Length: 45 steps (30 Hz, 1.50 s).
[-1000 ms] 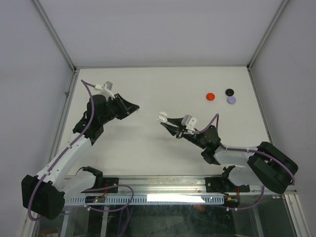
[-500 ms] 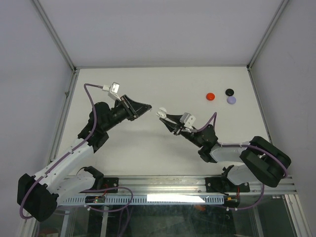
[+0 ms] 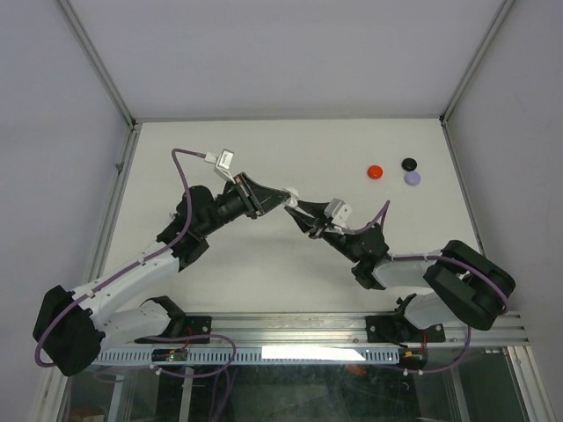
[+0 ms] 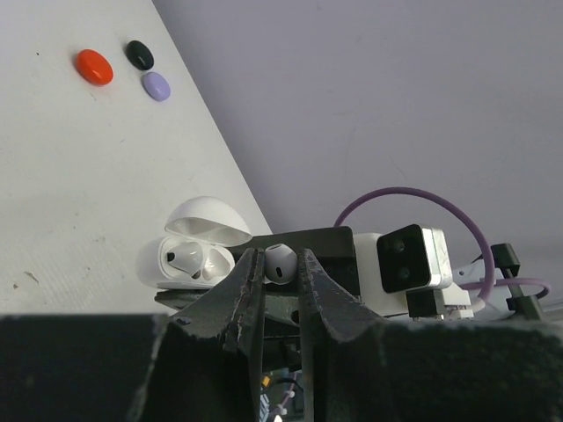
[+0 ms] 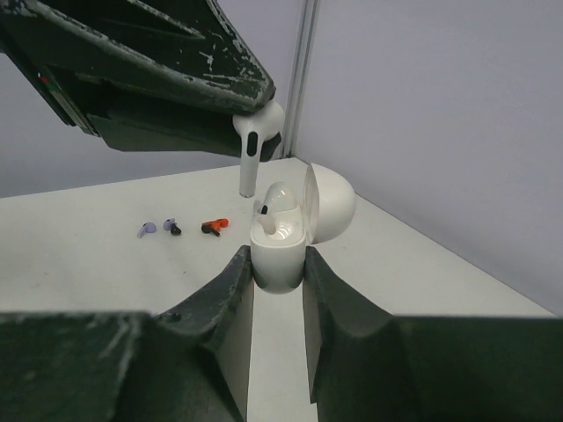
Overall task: Insert the wireless bluetooth earbuds into the charging case
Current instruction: Place the earbud in the charging case.
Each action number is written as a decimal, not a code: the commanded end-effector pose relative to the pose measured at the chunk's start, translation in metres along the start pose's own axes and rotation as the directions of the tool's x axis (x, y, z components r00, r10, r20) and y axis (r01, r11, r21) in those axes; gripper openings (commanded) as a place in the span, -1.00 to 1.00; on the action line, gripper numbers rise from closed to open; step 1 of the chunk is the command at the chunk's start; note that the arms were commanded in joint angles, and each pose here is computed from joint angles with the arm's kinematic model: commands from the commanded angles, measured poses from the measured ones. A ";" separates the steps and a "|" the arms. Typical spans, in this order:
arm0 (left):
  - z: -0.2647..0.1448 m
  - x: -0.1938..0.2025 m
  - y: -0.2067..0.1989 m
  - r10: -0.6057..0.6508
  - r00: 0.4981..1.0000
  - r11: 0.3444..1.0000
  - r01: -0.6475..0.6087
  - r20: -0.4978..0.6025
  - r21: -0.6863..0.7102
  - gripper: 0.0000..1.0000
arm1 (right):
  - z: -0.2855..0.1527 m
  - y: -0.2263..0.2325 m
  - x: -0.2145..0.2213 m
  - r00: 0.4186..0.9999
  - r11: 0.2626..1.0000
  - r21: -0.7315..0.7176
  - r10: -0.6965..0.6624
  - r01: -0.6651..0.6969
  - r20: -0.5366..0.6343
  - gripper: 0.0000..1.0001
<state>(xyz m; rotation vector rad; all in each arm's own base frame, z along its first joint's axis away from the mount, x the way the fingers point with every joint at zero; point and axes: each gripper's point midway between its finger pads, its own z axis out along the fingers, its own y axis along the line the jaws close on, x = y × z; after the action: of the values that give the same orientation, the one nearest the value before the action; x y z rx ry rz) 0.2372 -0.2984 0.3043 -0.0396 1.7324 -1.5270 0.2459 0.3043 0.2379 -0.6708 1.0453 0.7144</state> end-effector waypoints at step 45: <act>0.005 0.003 0.016 0.039 0.997 0.996 -0.034 0.071 -0.081 -0.59 | 0.001 -0.008 -0.053 0.983 0.999 0.043 -0.003 -0.005 0.184 -1.00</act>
<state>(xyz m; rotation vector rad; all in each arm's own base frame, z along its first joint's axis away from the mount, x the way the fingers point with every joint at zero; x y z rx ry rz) 0.2448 -0.2990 0.2887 -0.1077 1.7320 -1.4366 0.2438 0.3017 0.2429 -0.6497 1.0322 0.7238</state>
